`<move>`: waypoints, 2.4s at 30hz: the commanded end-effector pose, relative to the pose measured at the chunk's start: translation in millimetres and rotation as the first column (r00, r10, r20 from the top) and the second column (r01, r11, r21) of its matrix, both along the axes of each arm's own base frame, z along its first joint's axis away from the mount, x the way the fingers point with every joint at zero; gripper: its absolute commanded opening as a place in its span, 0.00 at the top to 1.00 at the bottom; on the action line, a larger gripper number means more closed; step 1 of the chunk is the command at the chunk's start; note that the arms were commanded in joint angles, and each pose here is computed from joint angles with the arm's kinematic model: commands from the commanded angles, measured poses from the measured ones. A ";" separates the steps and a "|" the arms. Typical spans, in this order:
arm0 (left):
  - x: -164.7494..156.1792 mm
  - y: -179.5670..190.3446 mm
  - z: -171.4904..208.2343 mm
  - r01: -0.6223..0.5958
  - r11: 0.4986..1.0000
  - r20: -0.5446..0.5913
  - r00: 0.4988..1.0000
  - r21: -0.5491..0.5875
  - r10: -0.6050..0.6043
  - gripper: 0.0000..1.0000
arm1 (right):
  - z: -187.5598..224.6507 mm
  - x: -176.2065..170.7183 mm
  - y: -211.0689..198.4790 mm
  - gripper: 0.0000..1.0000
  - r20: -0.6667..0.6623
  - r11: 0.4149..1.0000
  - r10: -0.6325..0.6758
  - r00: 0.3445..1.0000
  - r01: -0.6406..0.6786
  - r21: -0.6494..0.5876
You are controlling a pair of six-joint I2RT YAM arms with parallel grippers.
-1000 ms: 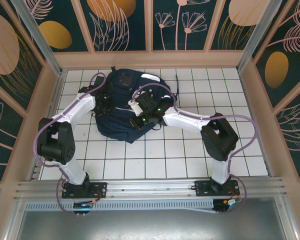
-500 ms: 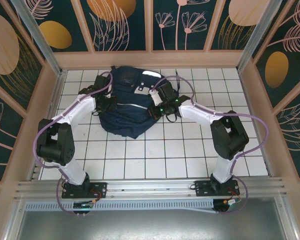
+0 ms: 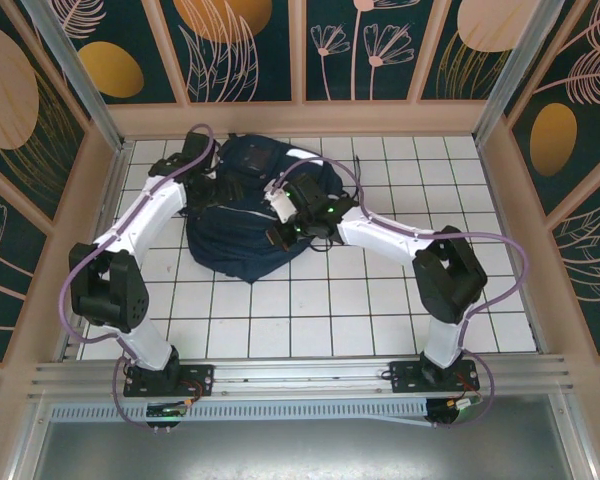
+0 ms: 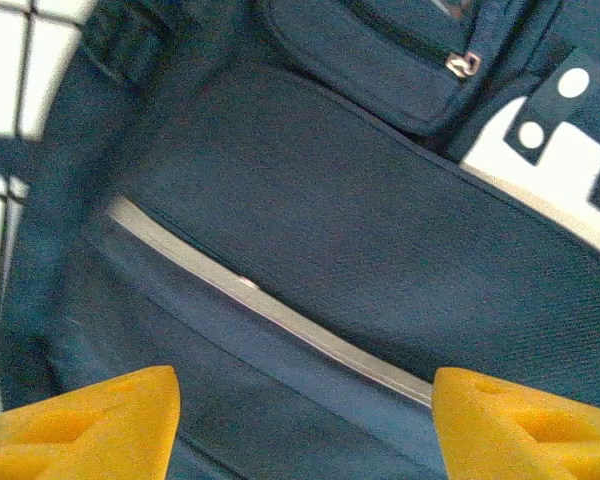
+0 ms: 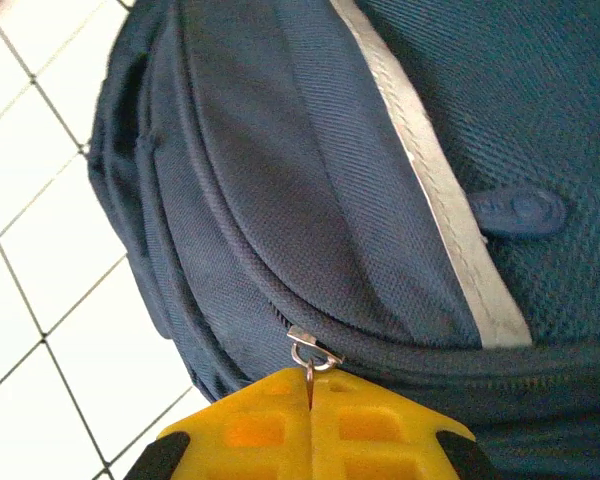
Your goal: Pack the student bag
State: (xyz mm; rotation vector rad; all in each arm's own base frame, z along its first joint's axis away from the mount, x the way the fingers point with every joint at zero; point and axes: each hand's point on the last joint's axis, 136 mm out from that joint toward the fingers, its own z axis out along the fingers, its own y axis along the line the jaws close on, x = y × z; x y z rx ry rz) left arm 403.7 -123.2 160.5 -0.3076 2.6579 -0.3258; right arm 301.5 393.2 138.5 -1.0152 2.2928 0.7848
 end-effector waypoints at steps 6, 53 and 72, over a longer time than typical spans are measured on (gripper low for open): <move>-53.2 -25.6 -30.8 -0.284 0.947 -0.202 0.946 -0.151 0.252 0.23 | 28.3 -4.4 26.2 1.00 0.025 0.991 0.077 0.997 -0.079 0.106; -64.4 -79.0 -13.5 0.235 0.941 0.015 0.971 -0.244 -0.238 1.00 | 8.8 90.9 -120.0 0.64 0.069 0.909 -0.416 0.907 0.417 -0.011; -103.7 -179.3 17.2 0.616 0.751 0.199 0.788 -0.239 -0.583 0.81 | 153.5 103.6 -360.5 0.01 0.150 0.303 -0.953 0.264 0.785 0.540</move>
